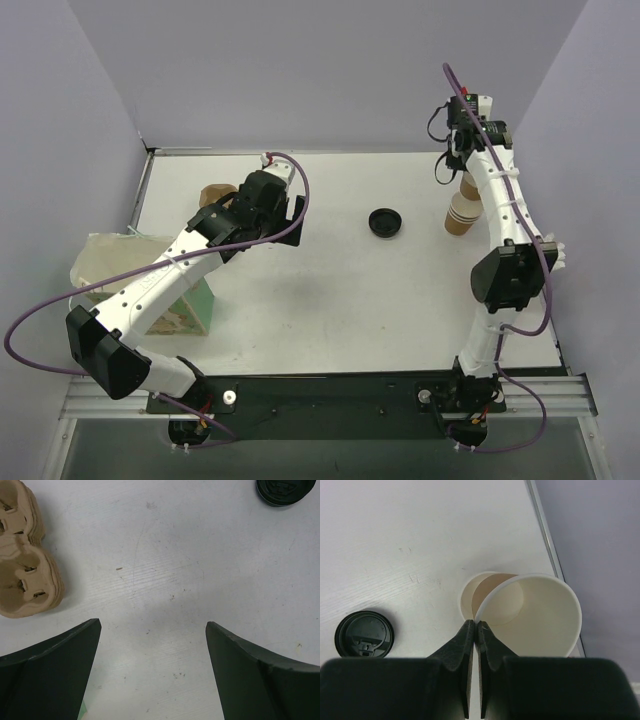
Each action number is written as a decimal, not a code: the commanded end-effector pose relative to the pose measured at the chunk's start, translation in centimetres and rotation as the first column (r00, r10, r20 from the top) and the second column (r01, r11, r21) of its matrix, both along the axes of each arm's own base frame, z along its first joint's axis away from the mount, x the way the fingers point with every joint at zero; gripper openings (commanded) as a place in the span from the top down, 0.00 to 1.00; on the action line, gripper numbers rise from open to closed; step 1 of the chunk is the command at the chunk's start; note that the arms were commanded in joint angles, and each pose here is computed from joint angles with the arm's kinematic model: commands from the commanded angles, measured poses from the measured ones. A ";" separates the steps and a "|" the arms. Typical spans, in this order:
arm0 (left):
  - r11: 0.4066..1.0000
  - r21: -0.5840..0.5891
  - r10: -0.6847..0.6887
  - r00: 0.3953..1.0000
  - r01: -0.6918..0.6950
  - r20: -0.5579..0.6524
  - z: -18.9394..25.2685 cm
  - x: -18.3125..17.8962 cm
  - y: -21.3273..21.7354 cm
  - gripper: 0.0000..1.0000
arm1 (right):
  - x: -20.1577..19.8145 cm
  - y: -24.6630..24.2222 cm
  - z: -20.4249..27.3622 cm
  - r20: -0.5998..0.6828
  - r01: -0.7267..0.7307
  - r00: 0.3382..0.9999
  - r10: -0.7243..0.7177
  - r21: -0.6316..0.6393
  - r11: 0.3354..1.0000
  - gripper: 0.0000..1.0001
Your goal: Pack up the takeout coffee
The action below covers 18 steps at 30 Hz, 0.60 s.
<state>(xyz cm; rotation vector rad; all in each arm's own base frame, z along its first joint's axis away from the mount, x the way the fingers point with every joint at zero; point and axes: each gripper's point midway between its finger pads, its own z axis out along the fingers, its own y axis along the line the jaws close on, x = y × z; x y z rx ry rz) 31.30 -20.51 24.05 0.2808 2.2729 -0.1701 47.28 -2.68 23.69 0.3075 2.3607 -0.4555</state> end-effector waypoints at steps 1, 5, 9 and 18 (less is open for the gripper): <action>1.000 -0.030 0.008 0.999 -0.006 0.046 2.1 0.4 -0.1 0.02 | -2.9 0.3 7.1 0.104 -0.014 0.994 0.018 -0.039 0.999 1.00; 0.998 -0.004 0.066 0.996 -0.066 0.053 2.2 0.7 1.2 0.03 | -4.3 5.9 7.1 0.113 -0.142 0.985 0.133 0.069 0.987 1.00; 0.991 -0.004 0.136 0.990 -0.135 0.050 1.9 0.6 2.7 0.03 | -6.6 12.5 3.9 0.049 -0.243 0.970 0.239 0.136 0.960 1.00; 0.964 -0.049 0.264 0.963 -0.262 0.050 0.8 -0.8 6.6 0.02 | -10.0 28.0 -4.3 -0.077 -0.453 0.879 0.470 0.174 0.875 1.00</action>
